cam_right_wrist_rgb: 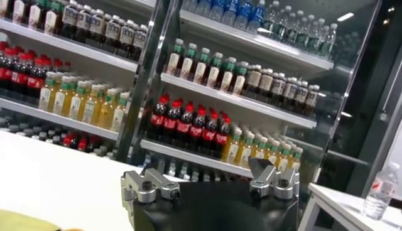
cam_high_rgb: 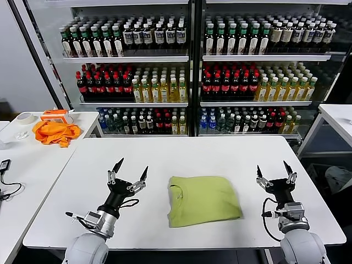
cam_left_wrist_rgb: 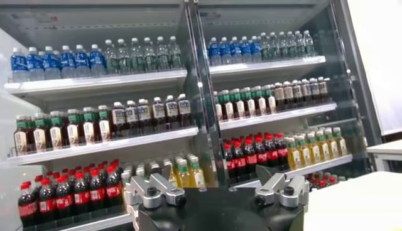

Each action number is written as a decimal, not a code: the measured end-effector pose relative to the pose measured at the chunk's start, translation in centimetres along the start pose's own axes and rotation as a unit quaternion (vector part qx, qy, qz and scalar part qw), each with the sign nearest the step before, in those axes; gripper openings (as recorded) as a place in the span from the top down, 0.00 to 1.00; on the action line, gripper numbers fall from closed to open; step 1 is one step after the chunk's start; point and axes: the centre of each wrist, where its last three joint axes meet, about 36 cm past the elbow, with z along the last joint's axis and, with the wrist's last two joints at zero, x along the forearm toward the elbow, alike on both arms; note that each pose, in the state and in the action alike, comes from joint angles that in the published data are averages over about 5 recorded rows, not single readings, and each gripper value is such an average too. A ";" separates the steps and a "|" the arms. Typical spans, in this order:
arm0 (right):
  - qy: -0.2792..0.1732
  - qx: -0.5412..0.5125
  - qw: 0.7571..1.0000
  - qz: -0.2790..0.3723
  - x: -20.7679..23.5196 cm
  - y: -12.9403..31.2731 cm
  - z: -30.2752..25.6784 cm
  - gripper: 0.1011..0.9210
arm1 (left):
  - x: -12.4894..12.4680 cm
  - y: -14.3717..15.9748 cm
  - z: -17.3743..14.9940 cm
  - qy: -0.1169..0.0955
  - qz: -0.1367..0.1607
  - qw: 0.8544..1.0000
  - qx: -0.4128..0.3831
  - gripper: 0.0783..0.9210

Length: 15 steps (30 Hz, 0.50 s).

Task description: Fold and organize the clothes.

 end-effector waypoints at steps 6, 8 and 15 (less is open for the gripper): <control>-0.012 0.006 1.000 -0.007 0.3 0.2 0.1 0.12 | -0.2 0.5 0.2 0.003 -0.005 1.000 -0.005 0.12; -0.015 0.008 1.000 -0.009 0.3 0.3 0.2 0.12 | -0.1 0.7 0.3 0.004 -0.004 1.000 -0.005 0.12; -0.021 0.016 1.000 -0.010 0.6 0.4 0.5 0.12 | 0.1 1.2 0.1 0.004 -0.002 1.000 -0.009 0.12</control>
